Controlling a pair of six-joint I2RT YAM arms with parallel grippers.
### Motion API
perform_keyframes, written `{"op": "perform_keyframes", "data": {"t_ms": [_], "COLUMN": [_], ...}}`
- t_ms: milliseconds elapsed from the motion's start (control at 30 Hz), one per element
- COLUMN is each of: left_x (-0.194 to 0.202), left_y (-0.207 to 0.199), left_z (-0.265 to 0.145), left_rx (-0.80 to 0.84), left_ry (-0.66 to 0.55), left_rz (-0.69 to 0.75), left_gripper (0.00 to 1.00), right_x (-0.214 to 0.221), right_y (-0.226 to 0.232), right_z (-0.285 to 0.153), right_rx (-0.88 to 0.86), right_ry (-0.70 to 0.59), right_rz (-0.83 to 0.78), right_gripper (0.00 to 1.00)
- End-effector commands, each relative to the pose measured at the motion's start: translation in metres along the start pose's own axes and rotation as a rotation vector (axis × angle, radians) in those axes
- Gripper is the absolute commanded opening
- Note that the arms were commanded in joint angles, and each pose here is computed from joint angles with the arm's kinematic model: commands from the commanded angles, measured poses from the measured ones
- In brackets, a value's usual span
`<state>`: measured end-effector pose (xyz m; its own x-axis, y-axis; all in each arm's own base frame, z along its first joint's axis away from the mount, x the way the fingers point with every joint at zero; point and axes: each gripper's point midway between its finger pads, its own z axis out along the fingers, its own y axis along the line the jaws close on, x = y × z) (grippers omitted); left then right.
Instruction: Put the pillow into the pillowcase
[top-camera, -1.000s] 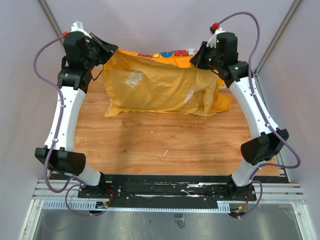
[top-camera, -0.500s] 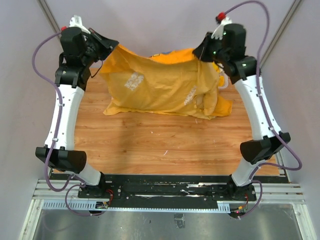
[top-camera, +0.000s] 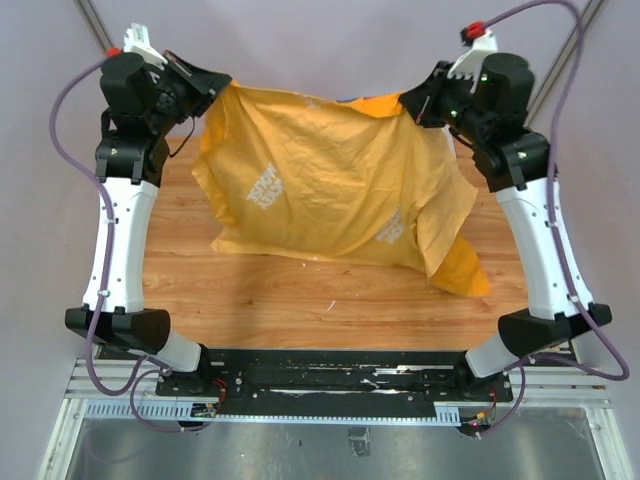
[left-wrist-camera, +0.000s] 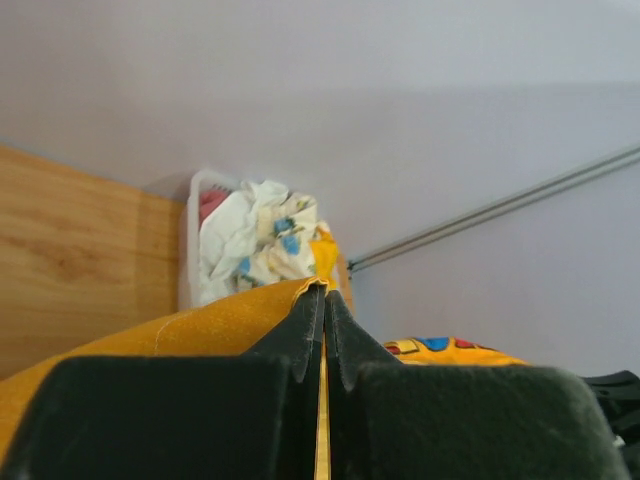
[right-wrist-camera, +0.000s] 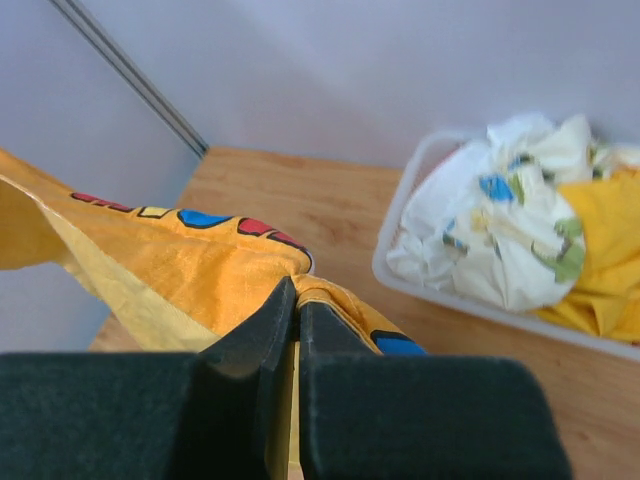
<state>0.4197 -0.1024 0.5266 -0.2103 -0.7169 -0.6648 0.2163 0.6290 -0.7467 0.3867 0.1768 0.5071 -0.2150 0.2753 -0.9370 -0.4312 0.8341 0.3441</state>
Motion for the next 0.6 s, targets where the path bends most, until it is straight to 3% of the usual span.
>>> {"op": "perform_keyframes", "data": {"t_ms": [0, 133, 267, 400, 567], "left_x": [0.021, 0.041, 0.056, 0.048, 0.000], "left_y": [0.025, 0.047, 0.060, 0.048, -0.011], "left_z": [0.010, 0.013, 0.018, 0.018, -0.002], "left_rx": [0.002, -0.024, -0.037, -0.005, 0.089], "left_ry": [0.033, 0.062, 0.098, 0.087, -0.007], "left_rz": [-0.027, -0.044, -0.065, -0.064, -0.014], "left_gripper": [0.00, 0.00, 0.00, 0.00, 0.00], "right_x": [0.076, 0.119, 0.123, 0.076, -0.018], "right_y": [-0.037, -0.057, -0.056, -0.036, 0.003], "right_z": [0.044, 0.056, 0.057, 0.040, -0.011], "right_rx": [0.060, 0.104, 0.097, 0.062, -0.010], "right_ry": [0.148, 0.235, 0.237, 0.151, -0.085], "right_rz": [0.048, 0.070, 0.086, 0.056, -0.038], "right_gripper": [0.01, 0.01, 0.01, 0.01, 0.01]}}
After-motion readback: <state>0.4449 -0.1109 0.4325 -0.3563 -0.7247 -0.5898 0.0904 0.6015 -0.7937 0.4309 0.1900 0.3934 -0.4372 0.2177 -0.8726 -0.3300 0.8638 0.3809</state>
